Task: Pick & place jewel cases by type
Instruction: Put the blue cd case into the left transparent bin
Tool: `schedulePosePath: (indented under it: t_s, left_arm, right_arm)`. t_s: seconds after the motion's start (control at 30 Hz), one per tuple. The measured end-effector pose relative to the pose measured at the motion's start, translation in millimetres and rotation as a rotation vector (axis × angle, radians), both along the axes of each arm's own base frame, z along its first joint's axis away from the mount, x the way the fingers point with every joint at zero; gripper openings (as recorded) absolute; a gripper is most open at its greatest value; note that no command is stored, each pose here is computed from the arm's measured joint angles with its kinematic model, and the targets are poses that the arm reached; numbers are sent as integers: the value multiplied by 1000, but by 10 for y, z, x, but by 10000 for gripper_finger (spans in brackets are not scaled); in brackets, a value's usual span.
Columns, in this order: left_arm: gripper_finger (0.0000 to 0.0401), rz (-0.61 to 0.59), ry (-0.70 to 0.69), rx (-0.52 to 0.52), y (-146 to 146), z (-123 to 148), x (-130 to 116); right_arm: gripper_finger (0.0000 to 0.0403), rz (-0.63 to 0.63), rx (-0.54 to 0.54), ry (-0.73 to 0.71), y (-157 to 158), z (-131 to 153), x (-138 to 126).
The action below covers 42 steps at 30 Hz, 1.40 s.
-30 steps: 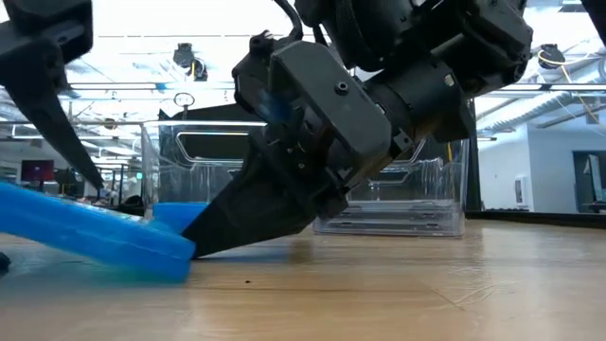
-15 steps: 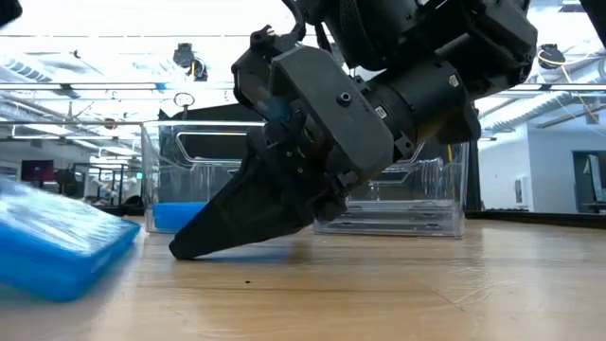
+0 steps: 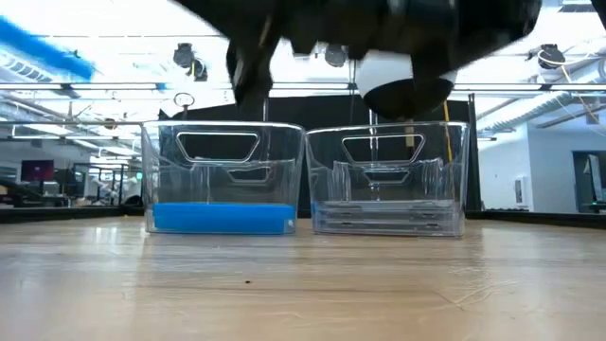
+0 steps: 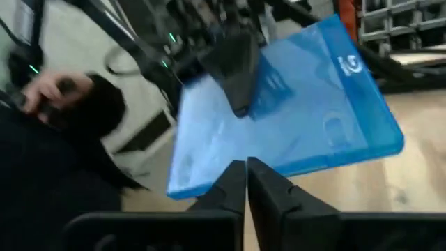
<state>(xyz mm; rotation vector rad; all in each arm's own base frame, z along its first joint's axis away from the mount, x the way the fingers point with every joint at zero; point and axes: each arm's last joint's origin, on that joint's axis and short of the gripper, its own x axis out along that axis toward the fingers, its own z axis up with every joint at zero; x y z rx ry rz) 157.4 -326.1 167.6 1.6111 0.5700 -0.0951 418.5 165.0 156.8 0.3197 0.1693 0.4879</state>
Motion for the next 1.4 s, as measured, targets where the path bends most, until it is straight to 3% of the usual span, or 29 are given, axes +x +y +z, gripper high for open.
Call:
schedulePosePath:
  t_s: [0.13,0.33,0.47,0.6,0.8,0.93,1.1,1.27,1.4]
  left_arm:
    - [14,-59,-79,156,-76,112,-38]
    - [45,-69,-154,364,-83,203,16]
    - [24,-52,-135,427,-31,207,120]
    - [14,-6,-163,457,30,220,231]
    - [44,12,-121,516,102,224,352]
    - [29,34,-98,512,159,219,444]
    - [14,56,-97,510,200,224,510]
    - [45,70,-93,508,230,224,553]
    - [40,77,-98,501,237,224,561]
  right_arm:
    - [53,9,58,0,-43,301,-47]
    - [162,-60,199,68,-190,567,-77]
    - [220,-68,339,170,-331,525,-28]
    - [241,-59,371,175,-378,550,-18]
    - [227,-23,387,126,-370,609,-21]
    - [197,-3,381,137,-365,592,-20]
    - [143,-10,353,134,-373,582,-19]
    - [77,-5,308,101,-373,587,-19]
    - [32,7,278,66,-371,603,-20]
